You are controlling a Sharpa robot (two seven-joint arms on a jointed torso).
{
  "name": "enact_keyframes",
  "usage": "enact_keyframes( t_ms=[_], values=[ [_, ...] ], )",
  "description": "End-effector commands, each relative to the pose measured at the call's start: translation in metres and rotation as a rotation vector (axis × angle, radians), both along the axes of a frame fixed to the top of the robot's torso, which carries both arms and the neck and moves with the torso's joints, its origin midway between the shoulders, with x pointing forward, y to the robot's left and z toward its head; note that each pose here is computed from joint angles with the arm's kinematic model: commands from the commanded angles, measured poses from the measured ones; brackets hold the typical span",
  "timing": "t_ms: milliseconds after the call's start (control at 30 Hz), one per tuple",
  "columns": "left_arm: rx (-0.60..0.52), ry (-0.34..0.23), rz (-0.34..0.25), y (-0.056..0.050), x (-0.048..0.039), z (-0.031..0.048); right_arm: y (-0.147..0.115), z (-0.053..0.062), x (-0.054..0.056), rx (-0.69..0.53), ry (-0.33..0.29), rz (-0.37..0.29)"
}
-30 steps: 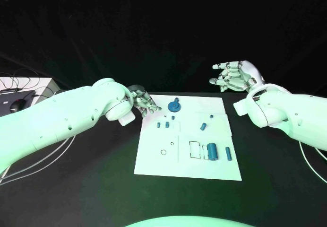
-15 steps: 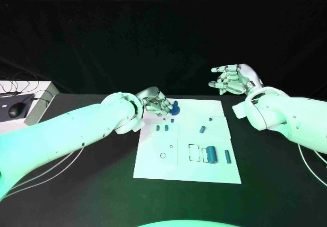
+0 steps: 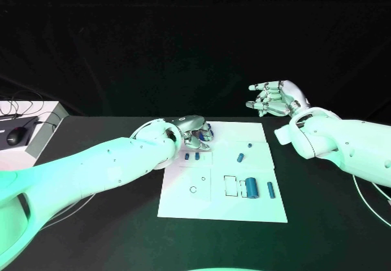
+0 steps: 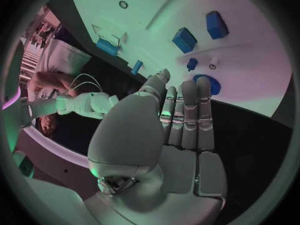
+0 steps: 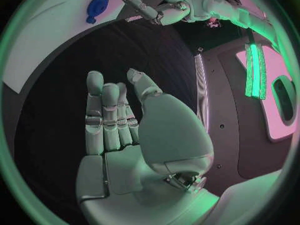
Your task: Assemble the parts on the task board
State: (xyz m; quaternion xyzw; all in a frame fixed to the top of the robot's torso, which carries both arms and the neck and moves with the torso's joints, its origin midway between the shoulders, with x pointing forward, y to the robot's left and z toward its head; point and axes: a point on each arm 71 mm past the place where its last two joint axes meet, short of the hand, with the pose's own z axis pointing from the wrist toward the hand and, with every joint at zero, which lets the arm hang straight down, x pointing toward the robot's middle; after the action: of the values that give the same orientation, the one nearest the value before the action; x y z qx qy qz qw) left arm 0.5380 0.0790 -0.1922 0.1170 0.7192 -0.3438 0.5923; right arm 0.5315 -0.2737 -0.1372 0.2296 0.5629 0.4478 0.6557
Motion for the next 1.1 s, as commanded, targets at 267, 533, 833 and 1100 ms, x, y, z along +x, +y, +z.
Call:
enact_keyframes(
  t_ms=[267,533,833,1100],
  values=[
    [0.129,-0.088,0.01,-0.007,0.0034,-0.0036,0.003,0.001,-0.001,-0.008,-0.02,0.015],
    [0.169,-0.076,0.032,-0.005,0.0064,-0.0067,0.003,0.001,-0.001,-0.008,-0.019,0.016],
    [0.192,-0.06,0.037,-0.005,0.0092,-0.0106,0.004,0.001,-0.001,-0.008,-0.019,0.019],
    [0.202,-0.049,0.047,-0.003,0.011,-0.0135,0.005,0.001,-0.001,-0.009,-0.02,0.021]
  ],
)
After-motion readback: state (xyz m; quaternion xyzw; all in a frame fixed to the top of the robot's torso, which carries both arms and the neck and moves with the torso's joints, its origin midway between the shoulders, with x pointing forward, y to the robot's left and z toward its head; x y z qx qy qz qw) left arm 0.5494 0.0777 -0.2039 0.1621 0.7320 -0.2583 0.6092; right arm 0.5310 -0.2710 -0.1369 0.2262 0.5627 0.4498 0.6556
